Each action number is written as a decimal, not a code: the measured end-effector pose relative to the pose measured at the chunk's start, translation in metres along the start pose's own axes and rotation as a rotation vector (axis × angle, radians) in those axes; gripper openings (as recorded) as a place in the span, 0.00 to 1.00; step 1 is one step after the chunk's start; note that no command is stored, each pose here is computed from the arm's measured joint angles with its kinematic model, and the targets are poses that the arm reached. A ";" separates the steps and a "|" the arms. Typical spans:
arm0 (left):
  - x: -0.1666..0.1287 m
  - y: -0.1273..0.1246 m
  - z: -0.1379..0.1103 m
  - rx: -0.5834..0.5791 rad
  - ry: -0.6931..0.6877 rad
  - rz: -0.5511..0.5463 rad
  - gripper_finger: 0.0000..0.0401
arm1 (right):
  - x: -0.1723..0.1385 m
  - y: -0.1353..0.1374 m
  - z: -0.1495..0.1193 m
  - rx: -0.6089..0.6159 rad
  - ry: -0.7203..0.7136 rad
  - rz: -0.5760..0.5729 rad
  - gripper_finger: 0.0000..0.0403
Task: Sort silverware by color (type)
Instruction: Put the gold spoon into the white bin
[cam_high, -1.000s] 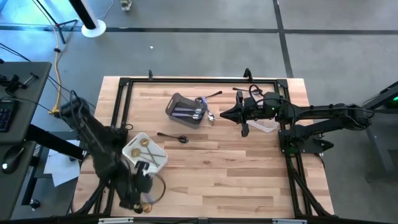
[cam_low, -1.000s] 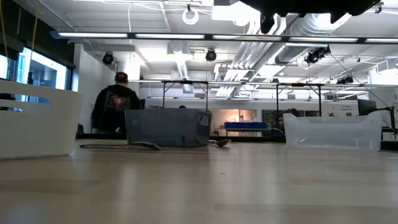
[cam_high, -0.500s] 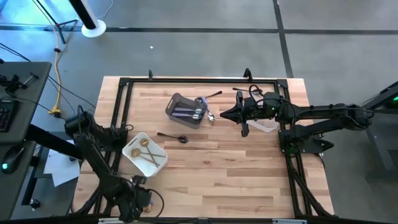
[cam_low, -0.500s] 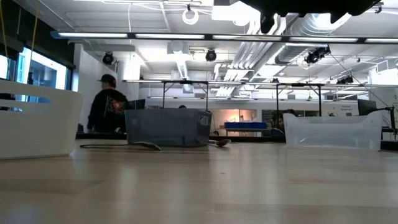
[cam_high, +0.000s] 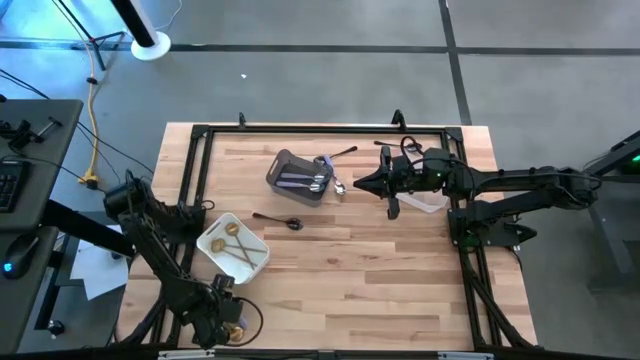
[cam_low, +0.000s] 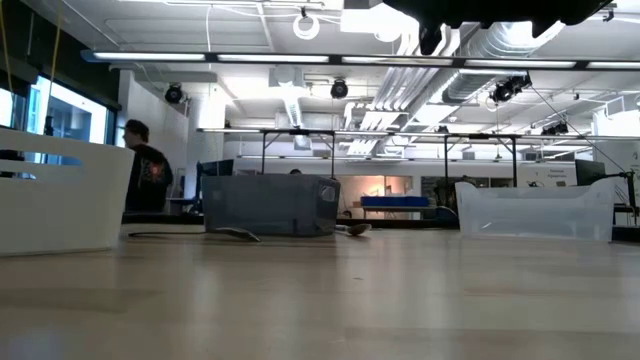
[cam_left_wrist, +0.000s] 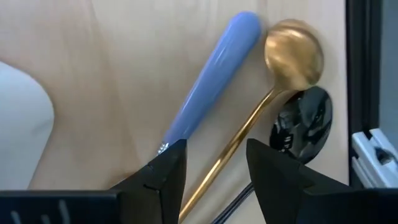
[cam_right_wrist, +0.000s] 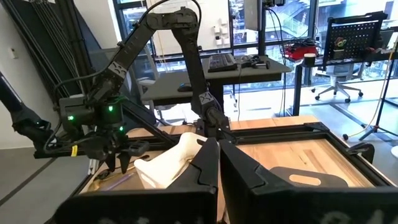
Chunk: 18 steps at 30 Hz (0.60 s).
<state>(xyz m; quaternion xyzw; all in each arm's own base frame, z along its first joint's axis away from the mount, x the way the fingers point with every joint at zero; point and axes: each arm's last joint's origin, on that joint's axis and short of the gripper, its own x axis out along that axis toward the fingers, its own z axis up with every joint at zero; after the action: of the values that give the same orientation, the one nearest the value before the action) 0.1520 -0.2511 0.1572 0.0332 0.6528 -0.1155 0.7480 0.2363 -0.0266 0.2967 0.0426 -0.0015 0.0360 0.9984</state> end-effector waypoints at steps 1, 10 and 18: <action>0.001 0.000 0.000 0.014 -0.003 -0.003 0.39 | 0.000 0.000 0.000 0.000 0.000 0.000 0.00; 0.002 -0.004 -0.006 0.067 0.002 -0.003 0.39 | 0.000 0.000 0.000 0.002 0.000 0.000 0.00; 0.001 -0.007 -0.011 0.107 -0.008 0.015 0.39 | 0.000 0.000 0.000 0.002 0.001 -0.001 0.00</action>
<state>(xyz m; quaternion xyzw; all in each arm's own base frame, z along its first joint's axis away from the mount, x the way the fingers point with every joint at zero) 0.1401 -0.2560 0.1549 0.0776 0.6423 -0.1446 0.7487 0.2363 -0.0267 0.2966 0.0436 -0.0012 0.0356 0.9984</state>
